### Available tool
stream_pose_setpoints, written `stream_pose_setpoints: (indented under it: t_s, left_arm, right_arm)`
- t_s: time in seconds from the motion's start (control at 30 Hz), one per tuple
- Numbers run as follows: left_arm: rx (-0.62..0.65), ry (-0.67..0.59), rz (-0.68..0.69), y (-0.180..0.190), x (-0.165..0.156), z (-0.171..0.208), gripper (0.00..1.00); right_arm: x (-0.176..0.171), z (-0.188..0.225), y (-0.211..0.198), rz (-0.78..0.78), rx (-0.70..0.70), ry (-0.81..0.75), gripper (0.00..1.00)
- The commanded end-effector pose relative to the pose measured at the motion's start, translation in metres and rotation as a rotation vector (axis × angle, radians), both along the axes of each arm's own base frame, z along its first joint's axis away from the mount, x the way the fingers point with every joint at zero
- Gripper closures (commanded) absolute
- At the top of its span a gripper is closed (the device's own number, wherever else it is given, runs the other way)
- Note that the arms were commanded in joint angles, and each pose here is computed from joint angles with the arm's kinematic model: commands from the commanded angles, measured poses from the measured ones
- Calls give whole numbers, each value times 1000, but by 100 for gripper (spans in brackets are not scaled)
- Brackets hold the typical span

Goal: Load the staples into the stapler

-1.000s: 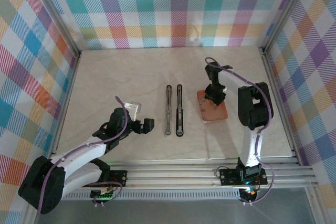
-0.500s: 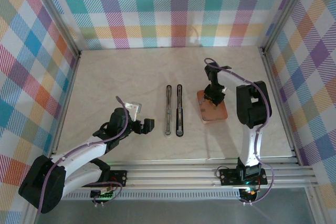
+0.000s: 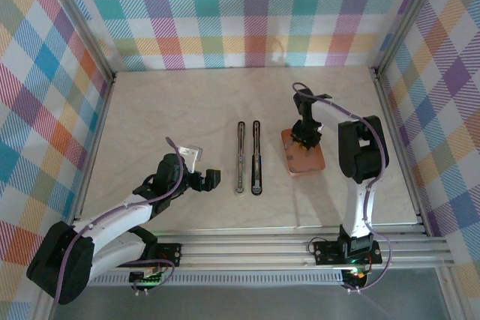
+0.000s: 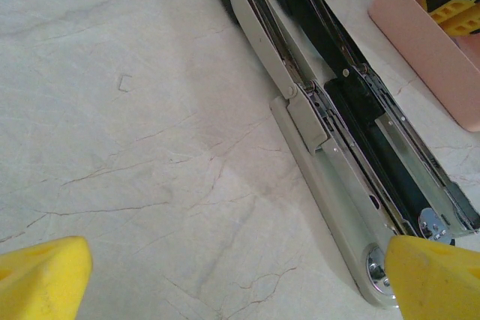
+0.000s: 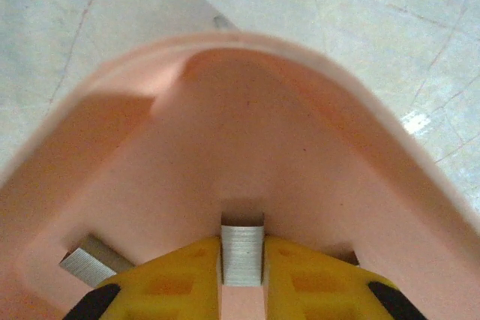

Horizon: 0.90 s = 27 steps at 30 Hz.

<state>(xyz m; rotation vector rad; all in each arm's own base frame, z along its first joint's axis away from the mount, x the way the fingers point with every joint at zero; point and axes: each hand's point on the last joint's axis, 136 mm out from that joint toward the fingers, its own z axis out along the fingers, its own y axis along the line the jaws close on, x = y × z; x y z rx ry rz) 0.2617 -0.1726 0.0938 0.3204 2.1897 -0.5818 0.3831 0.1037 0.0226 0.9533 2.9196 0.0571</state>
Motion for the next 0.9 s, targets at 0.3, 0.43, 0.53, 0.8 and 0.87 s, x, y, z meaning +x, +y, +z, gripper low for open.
stream_pose_setpoints:
  t_s: [0.3,0.43,0.53,0.8,0.87]
  left_arm:
    - [-87,-90,-13,-2,-9,42,0]
    - [-124,-100,-25,-2,-17,48,0]
    - [-139,-115,-34,-2,-21,50,0]
    - [-170,-162,-40,-1,-23,62,0]
    - [-175,-167,-41,-1,-24,64,0]
  right_arm:
    - [-47,71,38,212,60,-144,81]
    - [-88,82,57,300,35,-148,81]
    - [-123,83,70,353,23,-128,81]
    - [-200,60,99,473,-30,-54,81]
    - [-211,51,104,493,-31,-34,81]
